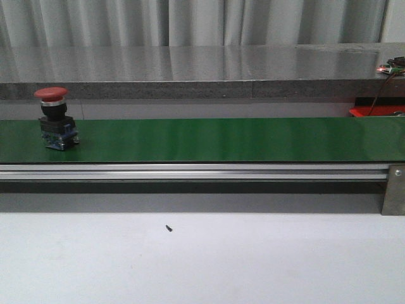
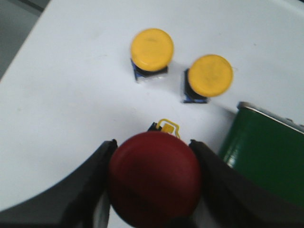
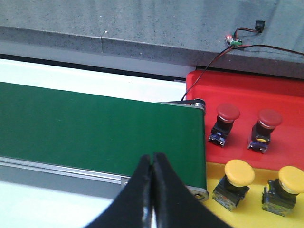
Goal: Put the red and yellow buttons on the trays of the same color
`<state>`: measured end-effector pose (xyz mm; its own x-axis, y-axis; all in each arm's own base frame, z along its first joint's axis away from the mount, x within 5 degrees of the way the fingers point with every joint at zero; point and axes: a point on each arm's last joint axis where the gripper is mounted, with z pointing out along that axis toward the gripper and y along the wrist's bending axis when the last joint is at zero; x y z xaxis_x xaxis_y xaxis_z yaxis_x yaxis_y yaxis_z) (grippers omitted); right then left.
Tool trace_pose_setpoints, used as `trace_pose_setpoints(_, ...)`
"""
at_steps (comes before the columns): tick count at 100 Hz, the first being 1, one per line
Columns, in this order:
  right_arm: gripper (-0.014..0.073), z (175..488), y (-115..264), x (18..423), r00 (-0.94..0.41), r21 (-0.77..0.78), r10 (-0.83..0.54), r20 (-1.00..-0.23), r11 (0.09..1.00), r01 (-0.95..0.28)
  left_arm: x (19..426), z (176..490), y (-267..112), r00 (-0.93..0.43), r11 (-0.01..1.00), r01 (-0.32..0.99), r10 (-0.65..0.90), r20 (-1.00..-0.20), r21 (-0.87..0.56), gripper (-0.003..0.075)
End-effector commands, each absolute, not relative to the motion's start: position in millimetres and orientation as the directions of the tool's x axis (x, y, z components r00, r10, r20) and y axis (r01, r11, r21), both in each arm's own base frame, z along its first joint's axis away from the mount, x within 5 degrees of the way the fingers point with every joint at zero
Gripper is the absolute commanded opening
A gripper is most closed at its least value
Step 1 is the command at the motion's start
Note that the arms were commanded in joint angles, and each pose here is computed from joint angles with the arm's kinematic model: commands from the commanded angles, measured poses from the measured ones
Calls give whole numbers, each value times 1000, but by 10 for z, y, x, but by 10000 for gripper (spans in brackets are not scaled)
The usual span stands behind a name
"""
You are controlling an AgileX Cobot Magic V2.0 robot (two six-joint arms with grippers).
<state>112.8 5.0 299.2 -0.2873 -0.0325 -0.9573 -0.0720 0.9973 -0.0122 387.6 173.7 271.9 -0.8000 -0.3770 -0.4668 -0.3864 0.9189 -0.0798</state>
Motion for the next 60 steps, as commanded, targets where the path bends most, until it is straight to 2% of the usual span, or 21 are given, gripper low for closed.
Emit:
trace_pose_setpoints(1, -66, 3157, 31, 1141, -185, -22, -30, -982, 999, -49, 3809, 3076, 1546, -738, 932, -353, -334, -586, -86, 222)
trace_pose_setpoints(17, -66, 3157, 31, 1141, -185, -22, -30, -982, 999, -49, 3747, 3087, 1319, -734, 946, -313, -297, -611, -84, 222)
trace_pose_setpoints(60, -66, 3157, 31, 1141, -185, -22, -30, -982, 999, -49, 3839, 2838, 1053, -784, 961, -258, -270, -559, -103, 222)
